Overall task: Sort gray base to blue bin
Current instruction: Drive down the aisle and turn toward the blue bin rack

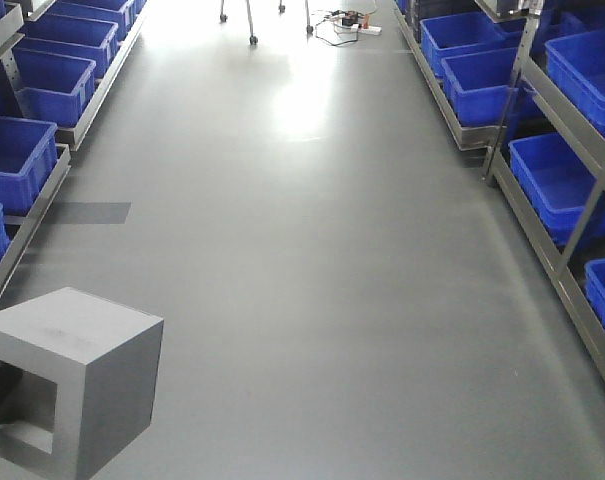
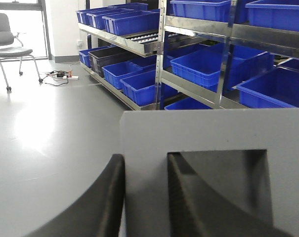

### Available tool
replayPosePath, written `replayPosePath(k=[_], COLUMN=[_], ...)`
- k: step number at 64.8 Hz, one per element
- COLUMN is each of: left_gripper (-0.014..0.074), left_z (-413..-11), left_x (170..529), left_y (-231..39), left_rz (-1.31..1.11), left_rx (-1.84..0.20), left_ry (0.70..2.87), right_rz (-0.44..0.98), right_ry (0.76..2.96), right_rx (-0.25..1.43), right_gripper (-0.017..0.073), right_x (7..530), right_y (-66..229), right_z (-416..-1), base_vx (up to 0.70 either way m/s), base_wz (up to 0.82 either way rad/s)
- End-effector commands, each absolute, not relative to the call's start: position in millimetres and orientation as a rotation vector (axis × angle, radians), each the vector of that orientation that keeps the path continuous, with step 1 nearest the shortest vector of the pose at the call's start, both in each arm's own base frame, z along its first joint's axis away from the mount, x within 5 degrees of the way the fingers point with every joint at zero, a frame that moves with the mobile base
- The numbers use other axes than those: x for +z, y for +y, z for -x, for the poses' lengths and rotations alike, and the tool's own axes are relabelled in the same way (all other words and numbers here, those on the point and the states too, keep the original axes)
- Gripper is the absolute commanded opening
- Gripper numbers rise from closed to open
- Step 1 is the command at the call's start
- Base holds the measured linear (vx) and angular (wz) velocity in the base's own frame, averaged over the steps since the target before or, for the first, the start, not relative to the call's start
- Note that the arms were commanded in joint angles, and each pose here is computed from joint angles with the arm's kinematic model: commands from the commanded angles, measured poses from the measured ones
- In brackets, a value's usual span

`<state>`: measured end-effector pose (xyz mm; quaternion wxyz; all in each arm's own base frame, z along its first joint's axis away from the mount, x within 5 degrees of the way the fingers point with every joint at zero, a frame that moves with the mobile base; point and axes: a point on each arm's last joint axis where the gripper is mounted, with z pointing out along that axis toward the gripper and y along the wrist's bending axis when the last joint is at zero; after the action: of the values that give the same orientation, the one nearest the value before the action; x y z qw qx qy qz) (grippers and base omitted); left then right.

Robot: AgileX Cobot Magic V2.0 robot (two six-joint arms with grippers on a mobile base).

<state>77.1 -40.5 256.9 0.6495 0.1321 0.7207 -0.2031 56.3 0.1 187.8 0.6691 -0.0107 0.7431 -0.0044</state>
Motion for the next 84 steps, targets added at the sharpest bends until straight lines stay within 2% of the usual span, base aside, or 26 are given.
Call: replayPosePath(k=[1, 84], left_gripper=[-0.0006, -0.0006], left_z=[-76.7, -76.7], left_x=[277.9, 277.9], left_y=[-41.9, -41.9], left_rz=[-0.278, -0.278], left_rx=[-0.508, -0.508], left_ry=[1.507, 1.507], right_rz=[0.031, 0.031], right_ry=[1.604, 1.604], right_rx=[-0.019, -0.019], right_gripper=[-0.0009, -0.0009], right_x=[190.3, 190.3], right_y=[0.2, 0.2], right_z=[-56.5, -56.5], base_vx=[0.46, 0.46], base_wz=[0.06, 0.03])
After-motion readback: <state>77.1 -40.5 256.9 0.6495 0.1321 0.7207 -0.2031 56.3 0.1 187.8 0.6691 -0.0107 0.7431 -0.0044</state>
